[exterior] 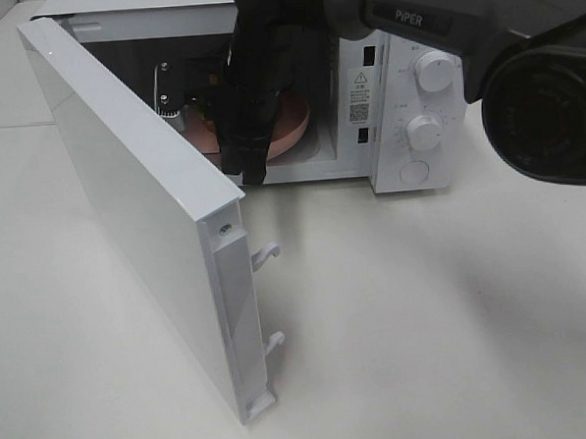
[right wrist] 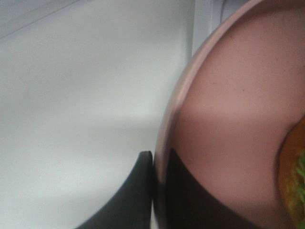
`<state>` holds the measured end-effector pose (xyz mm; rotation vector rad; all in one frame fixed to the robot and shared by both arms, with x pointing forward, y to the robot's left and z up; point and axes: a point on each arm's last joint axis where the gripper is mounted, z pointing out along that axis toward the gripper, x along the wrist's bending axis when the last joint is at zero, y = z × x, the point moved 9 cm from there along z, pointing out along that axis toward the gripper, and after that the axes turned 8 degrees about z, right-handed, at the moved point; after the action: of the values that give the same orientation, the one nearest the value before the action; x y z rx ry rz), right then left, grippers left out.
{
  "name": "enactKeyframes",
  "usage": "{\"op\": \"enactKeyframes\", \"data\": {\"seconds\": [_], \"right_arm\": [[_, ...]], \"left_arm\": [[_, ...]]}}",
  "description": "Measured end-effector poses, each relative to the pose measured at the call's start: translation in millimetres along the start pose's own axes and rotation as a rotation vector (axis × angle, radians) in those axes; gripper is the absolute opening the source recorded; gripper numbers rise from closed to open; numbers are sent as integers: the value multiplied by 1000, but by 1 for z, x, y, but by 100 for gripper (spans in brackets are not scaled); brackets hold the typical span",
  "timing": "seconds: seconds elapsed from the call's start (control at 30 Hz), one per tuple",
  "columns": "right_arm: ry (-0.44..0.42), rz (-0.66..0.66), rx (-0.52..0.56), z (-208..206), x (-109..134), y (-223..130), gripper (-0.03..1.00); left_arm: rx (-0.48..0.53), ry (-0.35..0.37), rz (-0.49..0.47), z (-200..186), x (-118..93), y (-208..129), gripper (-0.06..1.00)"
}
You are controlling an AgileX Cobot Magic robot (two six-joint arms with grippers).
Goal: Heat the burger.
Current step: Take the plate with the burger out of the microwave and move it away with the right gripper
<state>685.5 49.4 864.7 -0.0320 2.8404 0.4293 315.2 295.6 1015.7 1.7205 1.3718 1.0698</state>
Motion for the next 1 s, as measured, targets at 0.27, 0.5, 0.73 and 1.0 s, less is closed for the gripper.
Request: {"op": "enactKeyframes", "data": {"seconds": [0.27,0.5,0.73,1.0], "right_arm": [[4,-28,15,-13,17,-13,4],[1,-54,19,-23,34,-26,4],[-9,-69,26,-36,44,-34,4],[-48,-111,19,-45,58,-41,5]], "left_arm": [[0,0,0,0,0,0,99],[0,0,0,0,0,0,99],[0,0,0,0,0,0,99],[0,0,0,0,0,0,99]]}}
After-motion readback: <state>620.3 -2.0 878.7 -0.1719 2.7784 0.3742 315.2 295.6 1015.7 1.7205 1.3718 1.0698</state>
